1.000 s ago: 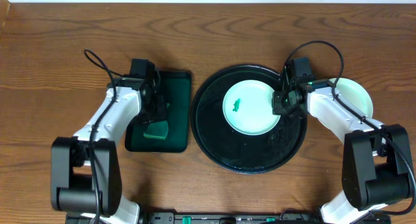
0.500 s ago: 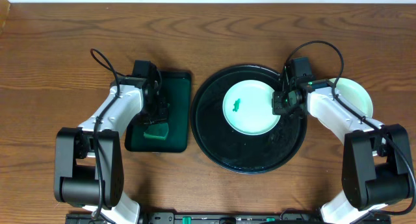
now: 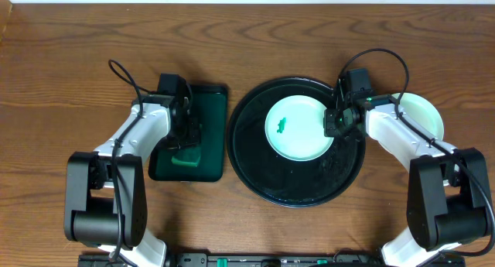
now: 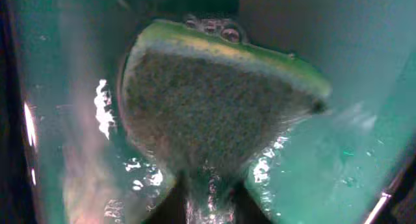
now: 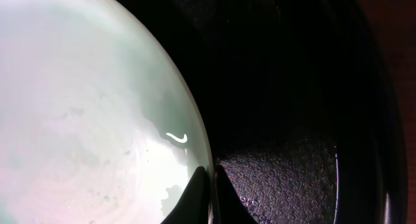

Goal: Clean dirty plates on tray and stack at the side

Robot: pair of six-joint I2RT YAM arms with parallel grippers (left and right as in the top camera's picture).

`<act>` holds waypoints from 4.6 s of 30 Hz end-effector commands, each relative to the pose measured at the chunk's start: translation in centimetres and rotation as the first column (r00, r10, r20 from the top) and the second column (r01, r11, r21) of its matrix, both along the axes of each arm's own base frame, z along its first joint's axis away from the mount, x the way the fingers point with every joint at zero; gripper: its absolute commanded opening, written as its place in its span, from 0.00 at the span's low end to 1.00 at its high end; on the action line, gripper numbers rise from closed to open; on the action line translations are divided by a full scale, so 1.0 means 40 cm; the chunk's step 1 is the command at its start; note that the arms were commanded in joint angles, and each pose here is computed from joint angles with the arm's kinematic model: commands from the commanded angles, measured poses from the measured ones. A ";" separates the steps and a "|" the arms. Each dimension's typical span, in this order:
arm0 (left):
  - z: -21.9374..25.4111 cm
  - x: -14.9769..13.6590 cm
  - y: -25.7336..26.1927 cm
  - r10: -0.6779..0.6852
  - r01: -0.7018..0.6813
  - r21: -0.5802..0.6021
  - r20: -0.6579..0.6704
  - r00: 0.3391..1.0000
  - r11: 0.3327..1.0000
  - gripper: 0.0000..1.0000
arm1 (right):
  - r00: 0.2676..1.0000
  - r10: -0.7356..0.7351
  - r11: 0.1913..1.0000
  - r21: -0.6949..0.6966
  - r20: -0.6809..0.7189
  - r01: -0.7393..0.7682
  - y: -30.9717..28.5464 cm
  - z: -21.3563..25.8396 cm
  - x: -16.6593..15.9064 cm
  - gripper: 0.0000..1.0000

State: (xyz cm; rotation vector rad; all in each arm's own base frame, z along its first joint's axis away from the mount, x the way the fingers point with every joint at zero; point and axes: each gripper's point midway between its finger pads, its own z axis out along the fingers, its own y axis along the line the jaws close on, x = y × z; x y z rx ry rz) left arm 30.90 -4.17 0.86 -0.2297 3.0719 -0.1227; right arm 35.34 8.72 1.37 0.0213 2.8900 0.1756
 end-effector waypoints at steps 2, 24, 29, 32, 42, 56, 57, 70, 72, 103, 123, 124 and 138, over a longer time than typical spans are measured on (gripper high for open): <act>-0.030 -0.031 0.002 -0.006 0.007 0.005 -0.051 0.999 1.000 0.07 | 1.000 -0.002 1.000 0.002 0.000 0.002 0.009 0.006 -0.009 0.01; 0.338 0.010 -0.005 0.013 0.006 -0.047 0.386 0.922 0.999 0.07 | 1.000 0.016 0.999 0.050 -0.014 -0.015 0.030 0.007 -0.016 0.01; 0.329 -0.022 -0.021 0.007 0.022 -0.083 0.337 0.941 0.996 0.07 | 1.000 0.016 0.999 0.049 -0.017 -0.015 0.029 0.006 -0.018 0.01; 0.327 -0.025 -0.021 0.007 0.022 -0.083 0.333 0.943 0.996 0.07 | 1.000 0.016 0.999 0.048 -0.021 -0.015 0.029 0.006 -0.020 0.01; 0.329 -0.021 -0.021 0.002 0.027 -0.081 0.340 0.940 0.996 0.07 | 1.000 0.016 0.999 0.048 -0.020 -0.015 0.029 0.006 -0.020 0.01; 0.326 -0.027 -0.021 -0.004 0.032 -0.078 0.331 0.944 0.996 0.07 | 1.000 0.016 0.999 0.048 -0.021 -0.014 0.029 0.006 -0.020 0.01; 0.325 -0.028 -0.021 -0.004 0.032 -0.078 0.329 0.944 0.996 0.07 | 1.000 0.016 0.999 0.048 -0.021 -0.015 0.029 0.006 -0.020 0.01; 0.310 -0.047 -0.019 -0.005 0.029 -0.075 0.293 0.956 0.997 0.07 | 1.000 0.016 0.999 0.048 -0.021 -0.014 0.029 0.006 -0.020 0.01; 0.307 -0.046 -0.019 -0.005 0.028 -0.075 0.290 0.957 0.997 0.07 | 1.000 0.016 0.999 0.048 -0.021 -0.014 0.029 0.006 -0.020 0.01; 0.221 -0.054 -0.018 -0.001 0.011 -0.067 0.158 0.987 0.998 0.07 | 1.000 0.016 0.999 0.049 -0.020 -0.015 0.029 0.006 -0.020 0.01; 0.219 -0.054 -0.018 -0.001 0.011 -0.066 0.156 0.988 0.998 0.07 | 1.000 0.016 0.999 0.048 -0.020 -0.015 0.029 0.006 -0.020 0.01; 0.219 -0.054 -0.018 -0.001 0.011 -0.066 0.156 0.988 0.998 0.07 | 1.000 0.016 0.999 0.048 -0.020 -0.015 0.029 0.006 -0.020 0.01; 0.231 -0.041 0.012 0.054 -0.053 -0.007 0.159 0.986 0.999 0.07 | 1.000 0.016 0.999 0.048 -0.020 -0.015 0.029 0.006 -0.020 0.01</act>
